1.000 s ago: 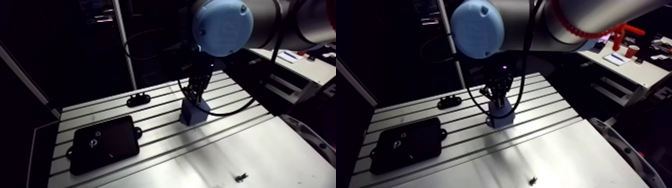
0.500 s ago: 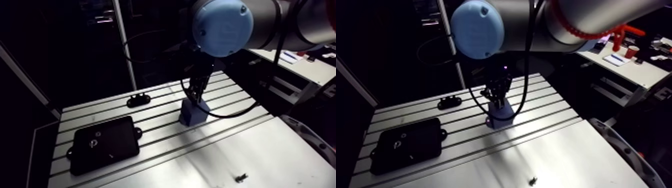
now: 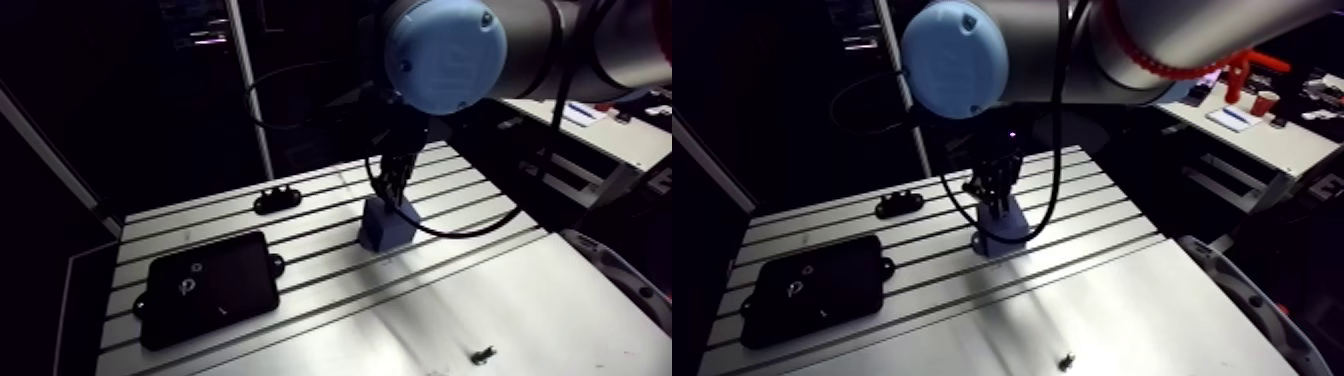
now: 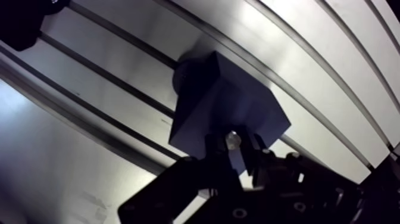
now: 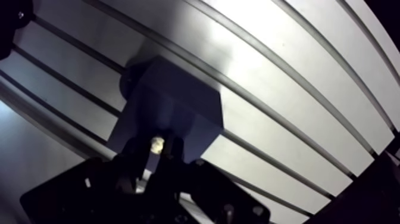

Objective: Pick up the M10 bolt and insert it into the hex recess until seated.

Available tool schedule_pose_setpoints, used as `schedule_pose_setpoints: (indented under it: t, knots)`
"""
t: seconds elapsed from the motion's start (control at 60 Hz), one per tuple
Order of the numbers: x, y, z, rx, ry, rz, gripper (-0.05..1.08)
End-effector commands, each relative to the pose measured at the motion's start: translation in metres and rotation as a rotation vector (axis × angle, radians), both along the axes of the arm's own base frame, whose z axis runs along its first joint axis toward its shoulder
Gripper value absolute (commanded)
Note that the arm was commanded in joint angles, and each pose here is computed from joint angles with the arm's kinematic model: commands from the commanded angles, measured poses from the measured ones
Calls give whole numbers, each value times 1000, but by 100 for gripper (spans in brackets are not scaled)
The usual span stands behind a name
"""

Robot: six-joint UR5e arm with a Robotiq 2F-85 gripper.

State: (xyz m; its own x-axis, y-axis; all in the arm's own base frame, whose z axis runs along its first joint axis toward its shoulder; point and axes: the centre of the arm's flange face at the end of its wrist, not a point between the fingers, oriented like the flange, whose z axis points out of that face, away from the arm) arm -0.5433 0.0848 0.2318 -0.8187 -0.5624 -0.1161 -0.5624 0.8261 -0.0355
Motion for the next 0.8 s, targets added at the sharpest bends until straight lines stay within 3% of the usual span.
schedule_pose_setpoints:
  t: [0.017,0.083,0.117,0.15,0.183,0.217,0.567,0.717,0.8]
  knots:
    - [-1,0,2,1,4,7,73]
    - [-1,0,1,2,3,8,66]
    - [-1,0,1,3,1,7,44]
    - [-1,0,1,3,1,7,44]
    - [-1,1,1,9,0,7,30]
    - [0,1,0,13,-1,6,24]
    - [-3,4,14,25,27,-23,3]
    - [-5,3,30,36,55,-90,2]
    - [-5,3,32,34,49,-123,2]
